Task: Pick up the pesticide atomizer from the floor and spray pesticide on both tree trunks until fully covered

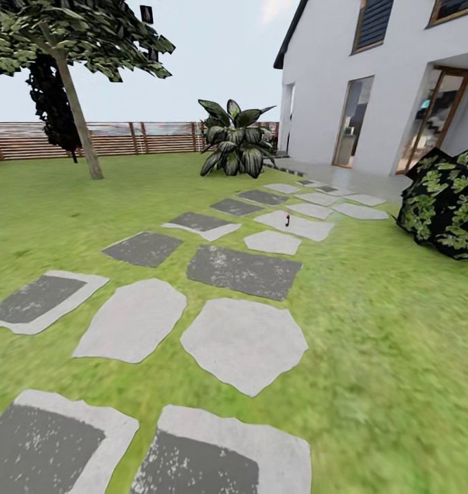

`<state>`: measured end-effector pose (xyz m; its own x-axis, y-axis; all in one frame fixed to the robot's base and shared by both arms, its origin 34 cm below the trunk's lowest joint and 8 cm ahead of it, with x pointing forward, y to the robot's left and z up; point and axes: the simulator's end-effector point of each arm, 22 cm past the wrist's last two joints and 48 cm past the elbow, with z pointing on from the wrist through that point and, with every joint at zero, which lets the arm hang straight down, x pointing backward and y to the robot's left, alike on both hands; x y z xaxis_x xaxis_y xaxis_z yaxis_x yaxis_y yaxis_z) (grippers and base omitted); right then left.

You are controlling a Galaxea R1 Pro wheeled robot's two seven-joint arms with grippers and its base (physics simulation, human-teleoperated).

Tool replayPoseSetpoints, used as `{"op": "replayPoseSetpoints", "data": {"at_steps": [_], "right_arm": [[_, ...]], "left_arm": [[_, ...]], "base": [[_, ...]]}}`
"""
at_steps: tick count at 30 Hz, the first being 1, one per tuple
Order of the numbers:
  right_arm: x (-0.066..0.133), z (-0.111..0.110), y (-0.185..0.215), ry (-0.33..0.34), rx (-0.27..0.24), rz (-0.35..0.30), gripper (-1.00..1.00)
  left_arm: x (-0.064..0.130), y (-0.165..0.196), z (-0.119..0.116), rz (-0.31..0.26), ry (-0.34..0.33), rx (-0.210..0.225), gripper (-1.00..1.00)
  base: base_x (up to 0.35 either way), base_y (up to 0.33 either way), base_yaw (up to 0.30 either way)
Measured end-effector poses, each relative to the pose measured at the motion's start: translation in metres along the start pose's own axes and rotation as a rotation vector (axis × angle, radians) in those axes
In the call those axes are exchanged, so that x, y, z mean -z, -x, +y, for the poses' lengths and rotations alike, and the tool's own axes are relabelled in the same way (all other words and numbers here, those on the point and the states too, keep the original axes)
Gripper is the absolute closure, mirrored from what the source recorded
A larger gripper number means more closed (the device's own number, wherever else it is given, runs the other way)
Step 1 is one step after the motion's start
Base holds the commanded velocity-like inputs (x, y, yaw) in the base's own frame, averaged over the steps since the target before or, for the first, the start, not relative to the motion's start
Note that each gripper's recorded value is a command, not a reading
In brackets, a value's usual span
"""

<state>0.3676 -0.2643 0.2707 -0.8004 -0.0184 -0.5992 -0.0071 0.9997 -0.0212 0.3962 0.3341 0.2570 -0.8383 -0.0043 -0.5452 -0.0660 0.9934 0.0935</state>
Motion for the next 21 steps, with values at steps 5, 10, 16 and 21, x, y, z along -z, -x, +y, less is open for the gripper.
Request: {"op": "replayPoseSetpoints", "data": {"at_steps": [5,10,16,21], "right_arm": [[0.0,0.0,-0.0001,0.0,0.0,0.0,-1.0],[0.0,0.0,-0.0001,0.0,0.0,0.0,-1.0],[0.0,0.0,-0.0001,0.0,0.0,0.0,-1.0],[0.0,0.0,-0.0001,0.0,0.0,0.0,-1.0]], "left_arm": [[0.0,0.0,0.0001,0.0,0.0,0.0,-1.0],[0.0,0.0,0.0001,0.0,0.0,0.0,-1.0],[0.0,0.0,0.0001,0.0,0.0,0.0,-1.0],[0.0,0.0,0.0,0.0,0.0,0.0,-1.0]], "base": [[0.343,0.0,0.0],[0.343,0.0,0.0],[0.342,0.0,0.0],[0.343,0.0,0.0]]}}
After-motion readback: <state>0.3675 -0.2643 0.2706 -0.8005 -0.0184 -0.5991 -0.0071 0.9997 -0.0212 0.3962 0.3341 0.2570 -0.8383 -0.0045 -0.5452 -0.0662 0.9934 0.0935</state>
